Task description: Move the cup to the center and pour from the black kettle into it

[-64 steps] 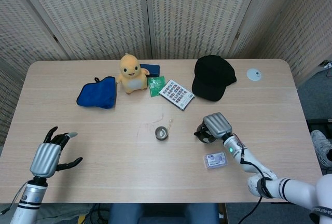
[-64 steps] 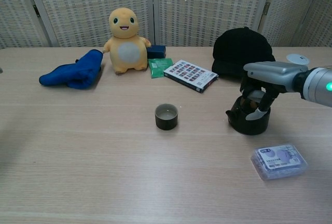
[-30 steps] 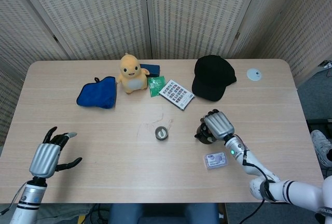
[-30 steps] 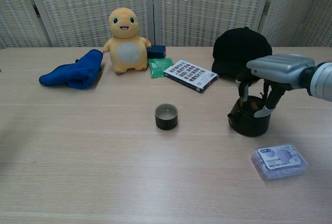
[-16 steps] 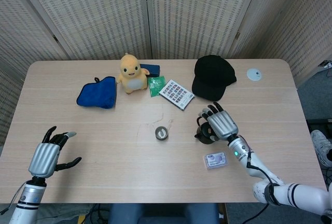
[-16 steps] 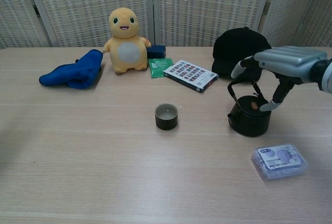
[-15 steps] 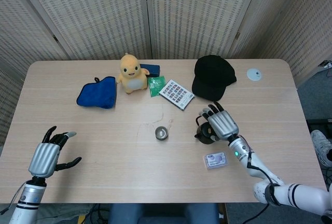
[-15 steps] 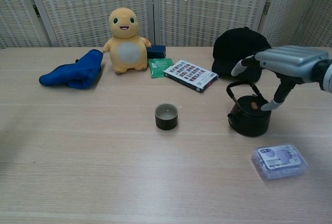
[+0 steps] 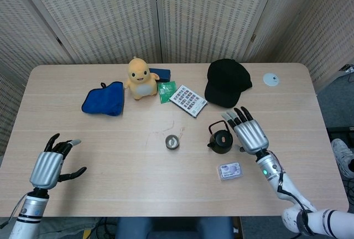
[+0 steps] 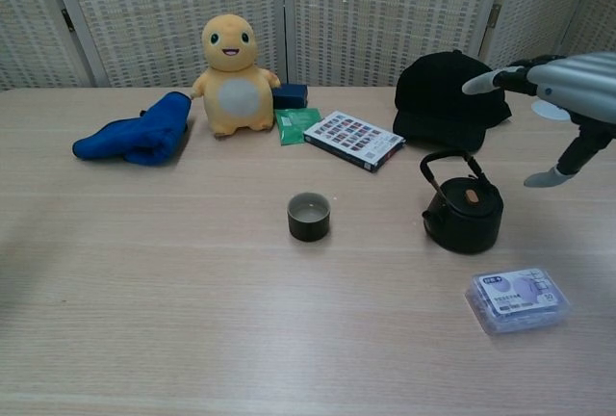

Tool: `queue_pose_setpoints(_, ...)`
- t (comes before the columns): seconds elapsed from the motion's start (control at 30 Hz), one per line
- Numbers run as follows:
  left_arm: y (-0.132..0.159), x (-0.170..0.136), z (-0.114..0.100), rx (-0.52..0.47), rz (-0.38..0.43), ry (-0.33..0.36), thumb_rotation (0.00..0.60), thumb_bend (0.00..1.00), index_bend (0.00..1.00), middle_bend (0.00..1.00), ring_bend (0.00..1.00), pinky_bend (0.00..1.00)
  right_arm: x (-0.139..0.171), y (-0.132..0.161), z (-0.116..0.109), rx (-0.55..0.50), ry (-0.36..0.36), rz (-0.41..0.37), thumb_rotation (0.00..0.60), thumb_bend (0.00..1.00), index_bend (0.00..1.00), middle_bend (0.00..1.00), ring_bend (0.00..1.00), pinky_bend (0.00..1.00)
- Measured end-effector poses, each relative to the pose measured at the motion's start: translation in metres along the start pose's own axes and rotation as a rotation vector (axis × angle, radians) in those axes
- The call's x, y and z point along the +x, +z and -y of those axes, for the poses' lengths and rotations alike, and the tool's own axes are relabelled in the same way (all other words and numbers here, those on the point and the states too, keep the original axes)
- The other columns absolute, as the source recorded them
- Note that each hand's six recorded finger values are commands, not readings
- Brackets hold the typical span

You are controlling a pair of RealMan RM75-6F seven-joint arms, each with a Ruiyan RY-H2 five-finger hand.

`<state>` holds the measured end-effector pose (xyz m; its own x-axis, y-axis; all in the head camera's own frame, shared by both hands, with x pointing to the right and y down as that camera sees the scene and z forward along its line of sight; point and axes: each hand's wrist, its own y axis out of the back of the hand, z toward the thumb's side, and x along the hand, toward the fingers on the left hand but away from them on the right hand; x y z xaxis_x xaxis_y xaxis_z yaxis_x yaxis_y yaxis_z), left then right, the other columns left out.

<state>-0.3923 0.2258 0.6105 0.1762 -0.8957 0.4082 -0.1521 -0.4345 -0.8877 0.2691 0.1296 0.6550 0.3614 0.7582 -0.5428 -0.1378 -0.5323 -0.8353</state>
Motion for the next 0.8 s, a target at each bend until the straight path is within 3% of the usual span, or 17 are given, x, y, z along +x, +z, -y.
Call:
queue_pose_setpoints(0.47,-0.004,-0.005,-0.005,0.004,-0.014,0.013,0.0,0.02,0.23,0.29,0.31,0.05,0.082,-0.027,-0.019,-0.01,-0.127,0.083,0.6,0.0,0.11,0.1,0.0,0.01)
queue_pose_setpoints(0.8,-0.003,-0.007,-0.006,0.001,-0.015,0.021,0.0,0.02,0.23,0.29,0.31,0.05,0.145,-0.046,-0.025,-0.004,-0.198,0.217,0.6,0.0,0.11,0.11,0.0,0.01)
